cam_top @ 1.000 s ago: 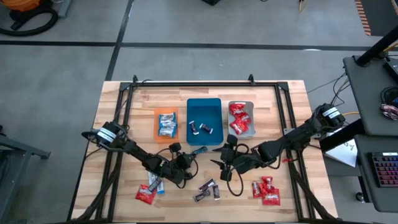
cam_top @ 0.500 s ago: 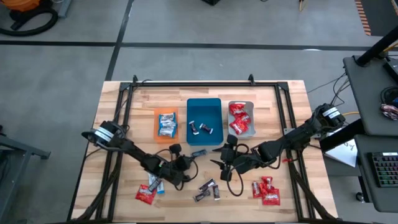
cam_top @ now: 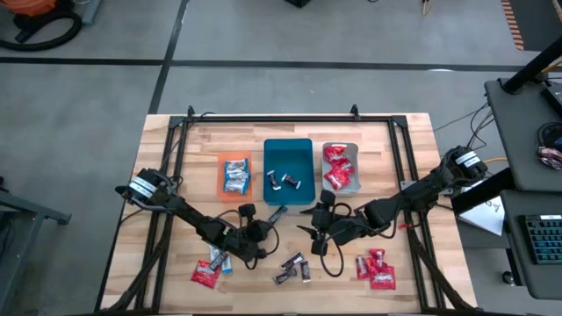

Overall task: Sort candy
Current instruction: Put the brown chocolate bar into the blue bin

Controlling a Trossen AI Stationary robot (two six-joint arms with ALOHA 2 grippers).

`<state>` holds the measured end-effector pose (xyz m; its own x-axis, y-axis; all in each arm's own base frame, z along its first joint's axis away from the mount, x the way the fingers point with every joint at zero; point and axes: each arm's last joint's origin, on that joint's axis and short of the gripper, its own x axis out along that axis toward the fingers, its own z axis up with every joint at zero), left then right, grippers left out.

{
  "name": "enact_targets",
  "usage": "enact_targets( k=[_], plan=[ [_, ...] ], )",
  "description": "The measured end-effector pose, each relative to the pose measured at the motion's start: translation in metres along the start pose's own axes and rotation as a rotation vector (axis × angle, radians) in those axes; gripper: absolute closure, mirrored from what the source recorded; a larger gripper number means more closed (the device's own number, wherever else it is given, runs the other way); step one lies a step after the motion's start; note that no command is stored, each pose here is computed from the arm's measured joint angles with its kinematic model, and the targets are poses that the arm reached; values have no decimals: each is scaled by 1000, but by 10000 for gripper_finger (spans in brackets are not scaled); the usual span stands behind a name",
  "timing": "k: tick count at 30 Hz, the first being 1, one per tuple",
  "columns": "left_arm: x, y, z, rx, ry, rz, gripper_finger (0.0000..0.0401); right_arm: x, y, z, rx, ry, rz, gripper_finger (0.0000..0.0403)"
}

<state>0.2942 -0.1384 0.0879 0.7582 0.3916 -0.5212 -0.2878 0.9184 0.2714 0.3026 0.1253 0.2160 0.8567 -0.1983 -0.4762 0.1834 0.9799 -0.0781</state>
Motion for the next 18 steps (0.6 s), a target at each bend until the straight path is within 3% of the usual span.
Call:
enact_targets(
  k=[9, 18],
  plan=[
    [-3, -2, 2, -67, -32, 19, 345, 0, 0, -1, -11, 5, -1, 211],
    [3, -2, -4, -133, -37, 81, 249, 0, 0, -1, -16, 5, -1, 211]
  ],
)
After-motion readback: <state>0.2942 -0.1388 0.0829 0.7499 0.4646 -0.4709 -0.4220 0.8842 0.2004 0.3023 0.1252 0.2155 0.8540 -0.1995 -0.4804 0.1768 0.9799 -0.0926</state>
